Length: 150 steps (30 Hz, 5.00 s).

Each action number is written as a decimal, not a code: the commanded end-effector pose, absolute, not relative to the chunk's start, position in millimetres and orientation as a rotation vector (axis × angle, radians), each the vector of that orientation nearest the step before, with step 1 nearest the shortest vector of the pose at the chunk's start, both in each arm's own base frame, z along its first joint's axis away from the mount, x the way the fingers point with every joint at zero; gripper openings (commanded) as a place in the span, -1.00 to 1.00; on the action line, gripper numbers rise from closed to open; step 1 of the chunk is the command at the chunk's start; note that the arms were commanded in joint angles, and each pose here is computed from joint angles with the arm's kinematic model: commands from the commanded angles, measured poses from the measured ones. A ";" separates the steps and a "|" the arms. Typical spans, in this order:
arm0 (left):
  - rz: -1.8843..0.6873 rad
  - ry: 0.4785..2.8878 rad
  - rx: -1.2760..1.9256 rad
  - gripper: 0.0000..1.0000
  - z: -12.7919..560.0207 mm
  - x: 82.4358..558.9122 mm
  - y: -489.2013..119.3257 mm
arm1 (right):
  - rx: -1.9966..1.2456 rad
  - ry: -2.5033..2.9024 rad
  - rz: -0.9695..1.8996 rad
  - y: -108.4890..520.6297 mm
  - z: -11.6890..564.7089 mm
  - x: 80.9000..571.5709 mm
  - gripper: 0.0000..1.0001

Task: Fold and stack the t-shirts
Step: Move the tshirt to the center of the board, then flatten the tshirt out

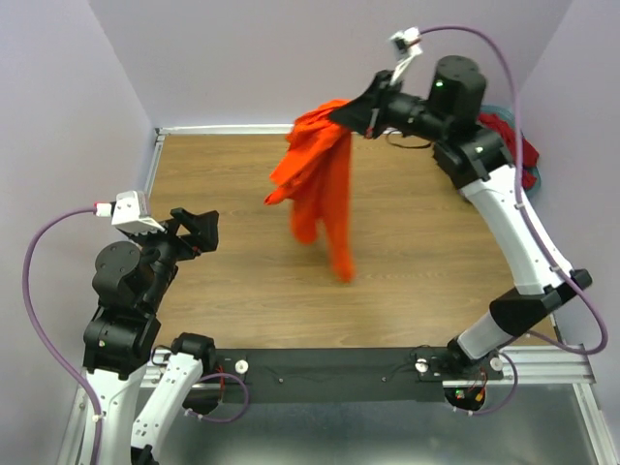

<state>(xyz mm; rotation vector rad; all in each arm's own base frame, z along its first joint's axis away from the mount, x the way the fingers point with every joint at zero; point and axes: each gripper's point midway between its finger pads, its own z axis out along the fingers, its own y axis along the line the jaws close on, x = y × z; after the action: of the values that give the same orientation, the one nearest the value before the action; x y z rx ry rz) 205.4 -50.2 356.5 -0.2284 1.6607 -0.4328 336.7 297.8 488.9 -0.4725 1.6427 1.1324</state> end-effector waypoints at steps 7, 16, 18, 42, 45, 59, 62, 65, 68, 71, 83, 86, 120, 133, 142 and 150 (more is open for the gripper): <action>-0.464 1.658 -0.155 0.96 359.0 207.3 -61.3 | -0.339 1.793 0.953 280.3 417.1 321.1 -0.99; -0.600 1.855 -0.097 0.96 292.7 239.7 -98.0 | 0.370 2.224 0.292 136.6 168.6 298.9 0.49; -0.659 1.916 -0.078 0.92 270.4 248.4 -111.5 | 0.392 2.218 0.191 116.6 160.1 290.6 0.75; -0.726 2.221 -0.335 0.41 111.4 303.6 -231.3 | -0.430 2.519 0.543 232.7 111.8 273.7 0.43; -0.699 2.221 -0.393 0.42 99.3 312.7 -214.2 | -0.444 2.528 0.554 238.0 108.9 272.0 0.43; -0.558 2.283 -0.528 0.44 69.4 286.6 -173.3 | -0.471 2.528 0.570 249.0 109.4 266.0 0.43; -0.561 2.252 -0.548 0.45 74.5 282.7 -166.0 | -0.467 2.535 0.560 248.0 106.5 264.8 0.43; -0.585 2.248 -0.525 0.44 76.6 288.4 -172.4 | -0.469 2.544 0.557 247.9 103.3 263.7 0.43; -0.611 2.248 -0.499 0.43 77.5 298.8 -182.8 | -0.472 2.544 0.554 249.0 102.9 264.2 0.43; -0.585 2.279 -0.477 0.42 69.5 306.2 -187.1 | -0.472 2.537 0.553 249.9 105.4 266.3 0.43; -0.677 2.243 -0.450 0.03 82.0 313.4 -203.7 | -0.458 2.559 0.538 245.9 97.7 261.1 0.43; -0.672 2.271 -0.445 0.03 73.2 310.3 -206.5 | -0.450 2.560 0.528 245.0 96.9 261.4 0.43; -0.566 2.062 -0.414 -1.00 186.1 285.5 -150.6 | -0.074 2.623 0.508 233.9 55.6 256.6 -0.02; -0.561 2.080 -0.421 -1.00 175.4 273.1 -143.8 | 0.175 2.586 0.424 259.6 36.2 304.0 0.08; -0.445 1.967 -0.458 -1.00 222.8 303.7 -91.5 | 0.085 2.480 0.201 206.5 66.4 311.4 -0.99; -0.353 1.641 -0.427 -1.00 398.2 348.4 -43.5 | 0.061 1.996 0.192 181.5 281.2 380.8 -0.99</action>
<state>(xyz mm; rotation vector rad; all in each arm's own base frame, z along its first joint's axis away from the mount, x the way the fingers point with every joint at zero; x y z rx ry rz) 338.6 -57.1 308.2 -0.4958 1.8276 -0.3770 353.4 200.2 161.6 0.0701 2.2817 0.2533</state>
